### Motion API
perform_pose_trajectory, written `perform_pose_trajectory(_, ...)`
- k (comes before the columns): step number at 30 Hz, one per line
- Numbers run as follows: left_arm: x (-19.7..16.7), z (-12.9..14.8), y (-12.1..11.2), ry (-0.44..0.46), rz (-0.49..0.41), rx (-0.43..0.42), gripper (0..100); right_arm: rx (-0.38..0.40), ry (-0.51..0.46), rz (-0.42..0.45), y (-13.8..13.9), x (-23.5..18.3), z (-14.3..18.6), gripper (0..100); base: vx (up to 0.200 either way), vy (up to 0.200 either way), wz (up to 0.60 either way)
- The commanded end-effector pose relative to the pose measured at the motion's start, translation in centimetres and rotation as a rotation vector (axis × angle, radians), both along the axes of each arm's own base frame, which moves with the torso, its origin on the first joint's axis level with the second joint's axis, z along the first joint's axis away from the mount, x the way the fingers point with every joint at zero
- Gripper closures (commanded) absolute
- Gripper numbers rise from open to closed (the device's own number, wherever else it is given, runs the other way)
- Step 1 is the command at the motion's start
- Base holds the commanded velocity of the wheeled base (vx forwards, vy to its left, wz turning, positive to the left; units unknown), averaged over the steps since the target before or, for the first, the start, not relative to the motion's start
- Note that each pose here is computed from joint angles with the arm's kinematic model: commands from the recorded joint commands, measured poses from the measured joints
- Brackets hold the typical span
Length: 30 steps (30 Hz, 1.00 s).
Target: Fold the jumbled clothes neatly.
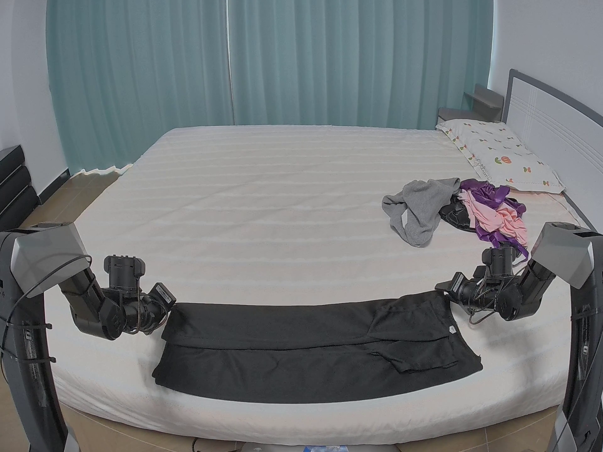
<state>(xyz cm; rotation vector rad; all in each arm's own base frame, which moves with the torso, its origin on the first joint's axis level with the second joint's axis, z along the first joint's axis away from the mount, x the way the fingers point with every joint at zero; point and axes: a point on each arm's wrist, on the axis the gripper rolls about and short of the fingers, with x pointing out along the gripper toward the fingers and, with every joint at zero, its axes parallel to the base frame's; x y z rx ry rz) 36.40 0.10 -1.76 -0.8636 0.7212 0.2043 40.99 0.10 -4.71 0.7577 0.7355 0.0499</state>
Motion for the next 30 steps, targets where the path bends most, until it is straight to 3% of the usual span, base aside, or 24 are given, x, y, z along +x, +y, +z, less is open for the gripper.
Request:
perform_pose_trajectory(1, 0.0, 0.0, 0.0, 0.001, 0.0, 0.001, 100, 0.001, -0.005, -0.002, 0.0, 0.0, -0.3, 100, 0.0, 0.0, 0.0)
perform_pose_trajectory(26, -0.1, 0.0, 0.0, 0.003, 0.0, 0.001, 100, 0.007, -0.017, -0.04, -1.3, -0.2, 0.0, 100, 0.0, 0.0, 0.0)
perform_pose_trajectory(27, -0.1, 0.0, 0.0, 0.003, 0.001, 0.0, 100, 0.007, -0.014, -0.04, -1.3, -0.3, -0.1, 0, 0.0, 0.0, 0.0)
perform_pose_trajectory(28, -0.1, 0.0, 0.0, 0.003, 0.001, 0.0, 100, 0.007, -0.014, -0.04, -1.3, -0.3, -0.1, 0, 0.0, 0.0, 0.0)
perform_pose_trajectory(29, -0.1, 0.0, 0.0, 0.003, 0.001, 0.0, 0, 0.007, -0.014, -0.04, -1.3, -0.3, -0.1, 0, 0.0, 0.0, 0.0)
perform_pose_trajectory(30, -0.1, 0.0, 0.0, 0.003, 0.001, 0.0, 0, 0.01, -0.016, -0.042, -1.3, -0.4, 0.1, 0, 0.0, 0.0, 0.0)
